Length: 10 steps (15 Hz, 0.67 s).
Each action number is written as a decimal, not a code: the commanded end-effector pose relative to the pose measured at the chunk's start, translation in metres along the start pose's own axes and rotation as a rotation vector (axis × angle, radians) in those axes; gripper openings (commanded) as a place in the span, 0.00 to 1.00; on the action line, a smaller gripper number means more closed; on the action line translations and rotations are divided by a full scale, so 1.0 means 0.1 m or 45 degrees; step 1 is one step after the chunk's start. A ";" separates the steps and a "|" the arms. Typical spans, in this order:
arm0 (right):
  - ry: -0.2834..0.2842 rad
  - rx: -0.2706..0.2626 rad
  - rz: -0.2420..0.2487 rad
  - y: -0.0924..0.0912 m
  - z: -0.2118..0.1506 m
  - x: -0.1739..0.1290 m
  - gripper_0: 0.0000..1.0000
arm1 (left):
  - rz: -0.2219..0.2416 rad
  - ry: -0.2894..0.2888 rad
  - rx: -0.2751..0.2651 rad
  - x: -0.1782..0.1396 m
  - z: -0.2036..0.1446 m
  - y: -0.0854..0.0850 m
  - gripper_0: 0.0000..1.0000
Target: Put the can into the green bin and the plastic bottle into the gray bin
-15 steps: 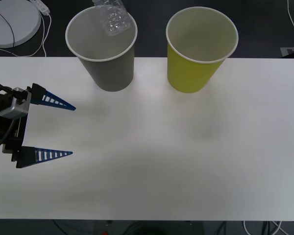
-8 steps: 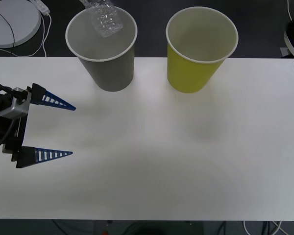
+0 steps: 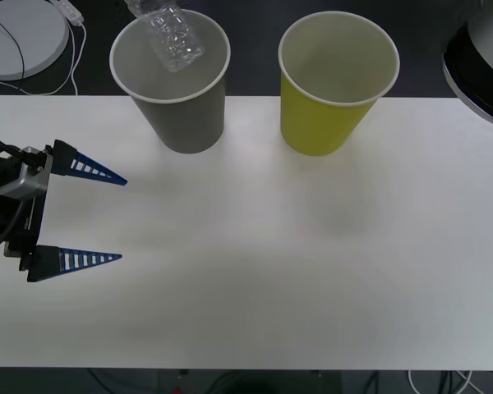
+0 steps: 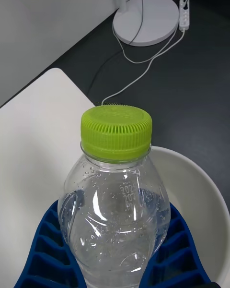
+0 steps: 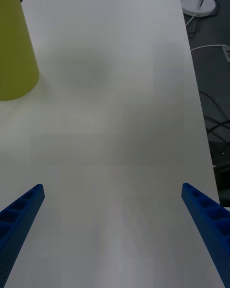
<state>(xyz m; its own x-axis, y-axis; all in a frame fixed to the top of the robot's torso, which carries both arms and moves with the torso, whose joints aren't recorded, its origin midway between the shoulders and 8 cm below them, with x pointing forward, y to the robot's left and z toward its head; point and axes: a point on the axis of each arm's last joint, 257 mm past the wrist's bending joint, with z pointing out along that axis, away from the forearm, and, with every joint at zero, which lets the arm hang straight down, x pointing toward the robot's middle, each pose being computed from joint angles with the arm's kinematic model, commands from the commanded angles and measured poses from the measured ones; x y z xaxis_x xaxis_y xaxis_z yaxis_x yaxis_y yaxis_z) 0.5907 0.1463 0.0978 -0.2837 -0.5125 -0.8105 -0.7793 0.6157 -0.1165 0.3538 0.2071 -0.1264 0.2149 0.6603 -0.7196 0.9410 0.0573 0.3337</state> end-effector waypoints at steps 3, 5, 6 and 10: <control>0.042 0.041 -0.025 0.05 0.11 0.04 0.00 | 0.000 0.000 0.000 0.00 0.00 0.00 1.00; 0.052 0.049 -0.031 0.07 0.14 0.05 0.00 | 0.000 0.000 0.000 0.00 0.00 0.00 1.00; 0.053 0.053 -0.030 0.07 0.14 0.04 0.00 | 0.000 0.000 0.000 0.00 0.00 0.00 1.00; 0.053 0.054 -0.032 0.07 0.15 0.04 0.00 | 0.000 0.000 0.000 0.00 0.00 0.00 1.00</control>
<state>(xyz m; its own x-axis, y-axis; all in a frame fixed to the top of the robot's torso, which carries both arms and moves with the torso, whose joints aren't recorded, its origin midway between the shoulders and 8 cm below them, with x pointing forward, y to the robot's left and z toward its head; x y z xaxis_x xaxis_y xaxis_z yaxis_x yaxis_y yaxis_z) 0.5921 0.1575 0.0855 -0.2881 -0.5521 -0.7825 -0.7623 0.6267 -0.1616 0.3538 0.2071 -0.1264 0.2149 0.6603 -0.7196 0.9410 0.0573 0.3337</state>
